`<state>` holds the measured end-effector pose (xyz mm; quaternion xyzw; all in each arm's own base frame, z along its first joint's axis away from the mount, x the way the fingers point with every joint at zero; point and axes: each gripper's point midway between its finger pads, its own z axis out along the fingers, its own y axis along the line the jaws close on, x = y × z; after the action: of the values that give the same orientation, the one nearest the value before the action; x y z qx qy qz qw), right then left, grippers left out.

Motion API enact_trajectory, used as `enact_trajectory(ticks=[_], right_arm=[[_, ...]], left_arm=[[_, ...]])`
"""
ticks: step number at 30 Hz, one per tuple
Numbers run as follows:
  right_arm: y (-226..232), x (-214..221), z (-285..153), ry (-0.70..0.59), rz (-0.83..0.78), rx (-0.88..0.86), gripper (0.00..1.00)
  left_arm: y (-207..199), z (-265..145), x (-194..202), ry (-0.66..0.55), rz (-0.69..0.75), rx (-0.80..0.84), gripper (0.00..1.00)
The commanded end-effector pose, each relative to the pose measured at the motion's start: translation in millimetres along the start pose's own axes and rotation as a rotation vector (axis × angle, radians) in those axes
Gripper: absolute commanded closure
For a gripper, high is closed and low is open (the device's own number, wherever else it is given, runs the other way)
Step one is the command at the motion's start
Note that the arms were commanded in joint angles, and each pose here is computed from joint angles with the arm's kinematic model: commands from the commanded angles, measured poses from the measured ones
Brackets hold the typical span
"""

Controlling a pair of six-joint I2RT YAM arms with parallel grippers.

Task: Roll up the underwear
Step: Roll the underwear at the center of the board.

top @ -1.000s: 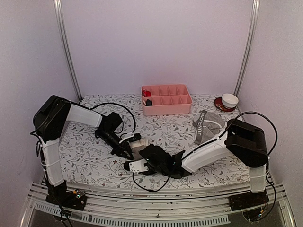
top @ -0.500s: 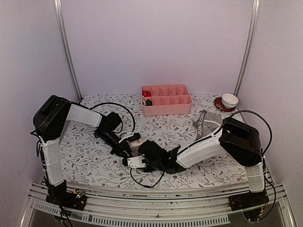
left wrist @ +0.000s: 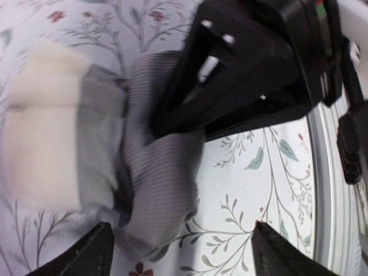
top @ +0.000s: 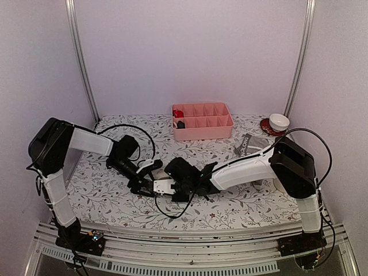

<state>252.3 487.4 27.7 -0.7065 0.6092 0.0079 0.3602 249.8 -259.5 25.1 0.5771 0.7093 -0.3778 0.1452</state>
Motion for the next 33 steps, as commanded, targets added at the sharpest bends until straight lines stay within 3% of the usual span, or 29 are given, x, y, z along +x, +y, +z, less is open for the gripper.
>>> enact_trajectory(ticks=[1, 7, 15, 21, 33], right_arm=[[56, 37, 9, 0.133, 0.055, -0.241, 0.96], [70, 32, 3, 0.149, 0.137, -0.359, 0.96], [75, 17, -12, 0.141, 0.329, -0.571, 0.93], [79, 19, -13, 0.155, 0.417, -0.662, 0.93], [79, 16, -13, 0.134, 0.481, -0.735, 0.93]], left_arm=[[10, -29, -11, -0.082, 0.062, -0.116, 0.04], [0, -67, -35, -0.226, 0.222, -0.281, 0.02], [-32, -84, -35, -0.301, 0.535, -0.517, 0.01], [-64, -63, -24, -0.262, 0.774, -0.626, 0.01], [-82, -34, -6, -0.179, 0.933, -0.649, 0.01]])
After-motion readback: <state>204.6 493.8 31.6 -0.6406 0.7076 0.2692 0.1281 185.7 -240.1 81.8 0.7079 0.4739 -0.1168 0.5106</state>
